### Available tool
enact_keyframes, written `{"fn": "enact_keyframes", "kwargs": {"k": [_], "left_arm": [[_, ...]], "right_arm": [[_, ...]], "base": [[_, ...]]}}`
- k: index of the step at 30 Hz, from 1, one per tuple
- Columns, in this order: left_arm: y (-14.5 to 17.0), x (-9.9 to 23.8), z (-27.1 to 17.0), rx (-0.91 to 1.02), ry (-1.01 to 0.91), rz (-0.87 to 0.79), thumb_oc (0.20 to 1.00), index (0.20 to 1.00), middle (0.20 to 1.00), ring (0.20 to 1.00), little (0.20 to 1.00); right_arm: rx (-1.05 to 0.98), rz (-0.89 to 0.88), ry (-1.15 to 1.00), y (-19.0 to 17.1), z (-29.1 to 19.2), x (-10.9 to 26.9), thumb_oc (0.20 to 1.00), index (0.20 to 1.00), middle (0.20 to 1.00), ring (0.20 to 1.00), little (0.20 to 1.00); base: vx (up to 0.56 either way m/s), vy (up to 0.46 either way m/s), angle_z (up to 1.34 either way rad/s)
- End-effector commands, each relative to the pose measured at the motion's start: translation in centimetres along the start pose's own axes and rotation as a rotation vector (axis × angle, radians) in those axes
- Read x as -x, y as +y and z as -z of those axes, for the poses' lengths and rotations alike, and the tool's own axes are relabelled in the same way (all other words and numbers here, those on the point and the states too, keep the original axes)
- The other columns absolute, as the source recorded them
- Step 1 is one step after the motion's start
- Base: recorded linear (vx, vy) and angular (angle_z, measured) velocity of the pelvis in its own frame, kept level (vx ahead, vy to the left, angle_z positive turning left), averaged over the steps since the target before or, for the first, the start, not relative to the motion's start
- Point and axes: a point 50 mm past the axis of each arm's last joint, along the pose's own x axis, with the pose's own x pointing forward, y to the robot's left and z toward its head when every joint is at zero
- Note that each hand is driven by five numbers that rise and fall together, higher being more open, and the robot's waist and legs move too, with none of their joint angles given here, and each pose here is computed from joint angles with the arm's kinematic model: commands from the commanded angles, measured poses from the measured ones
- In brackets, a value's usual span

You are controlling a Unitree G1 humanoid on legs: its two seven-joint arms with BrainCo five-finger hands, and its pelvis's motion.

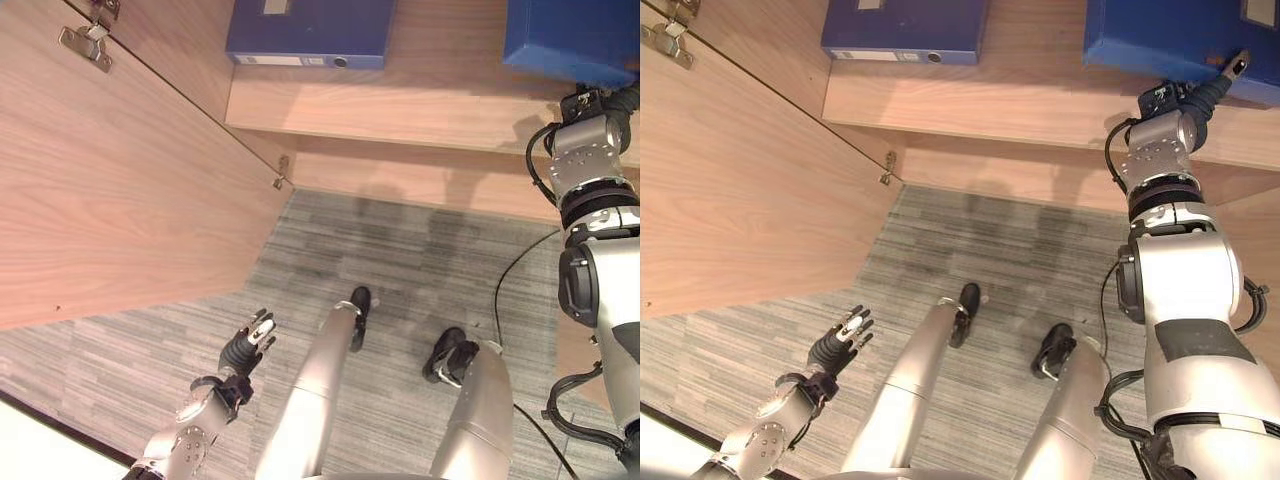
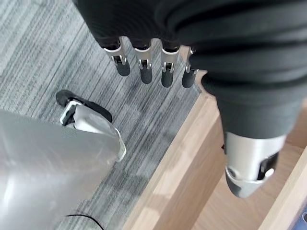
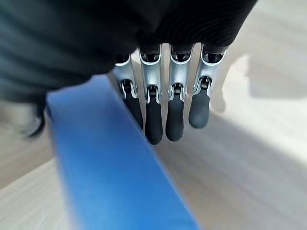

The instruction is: Put the empty folder in the office cabinet

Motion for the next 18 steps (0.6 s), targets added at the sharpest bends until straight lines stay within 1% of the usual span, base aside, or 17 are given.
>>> {"fn": "enact_keyframes", "kwargs": {"k": [1,2,3,6,9,13,16,18], "left_arm": [[1.9,1.6,-0.5,-0.042,0.014,-0.043,1.000,1.000,1.000,1.000,1.000],[2.1,1.6,-0.6,-0.049,0.016,-0.046,1.000,1.000,1.000,1.000,1.000],[2.1,1.6,-0.6,-0.048,0.015,-0.046,1.000,1.000,1.000,1.000,1.000],[2.8,1.9,-0.4,-0.047,0.033,-0.069,1.000,1.000,1.000,1.000,1.000],[3.0,2.1,-0.2,-0.052,0.047,-0.074,1.000,1.000,1.000,1.000,1.000],[3.6,2.3,-0.3,-0.067,0.054,-0.083,1.000,1.000,1.000,1.000,1.000],[4.3,2.7,-0.3,-0.086,0.063,-0.102,1.000,1.000,1.000,1.000,1.000],[4.8,3.1,-0.4,-0.108,0.077,-0.111,1.000,1.000,1.000,1.000,1.000]], "right_arm": [[0.048,-0.147,-0.133,3.6,-4.3,0.5,1.000,1.000,1.000,1.000,1.000],[0.104,-0.180,-0.117,4.2,-3.8,0.7,1.000,1.000,1.000,1.000,1.000],[0.104,-0.181,-0.117,4.3,-3.8,0.7,1.000,1.000,1.000,1.000,1.000],[0.236,-0.218,-0.068,4.5,-2.2,0.9,1.000,1.000,1.000,1.000,1.000],[0.285,-0.262,-0.031,5.0,-1.0,1.2,1.000,1.000,1.000,1.000,1.000],[0.427,-0.315,-0.037,6.0,-0.6,1.6,1.000,1.000,1.000,1.000,1.000],[0.682,-0.321,-0.082,6.1,-1.3,1.5,1.000,1.000,1.000,1.000,1.000],[0.902,-0.304,-0.105,5.5,-1.8,1.2,1.000,1.000,1.000,1.000,1.000]], "base": [[0.00,0.000,0.00],[0.00,0.000,0.00],[0.00,0.000,0.00],[0.00,0.000,0.00],[-0.01,-0.033,0.00],[0.00,0.000,0.00],[0.00,0.000,0.00],[0.00,0.000,0.00]]}}
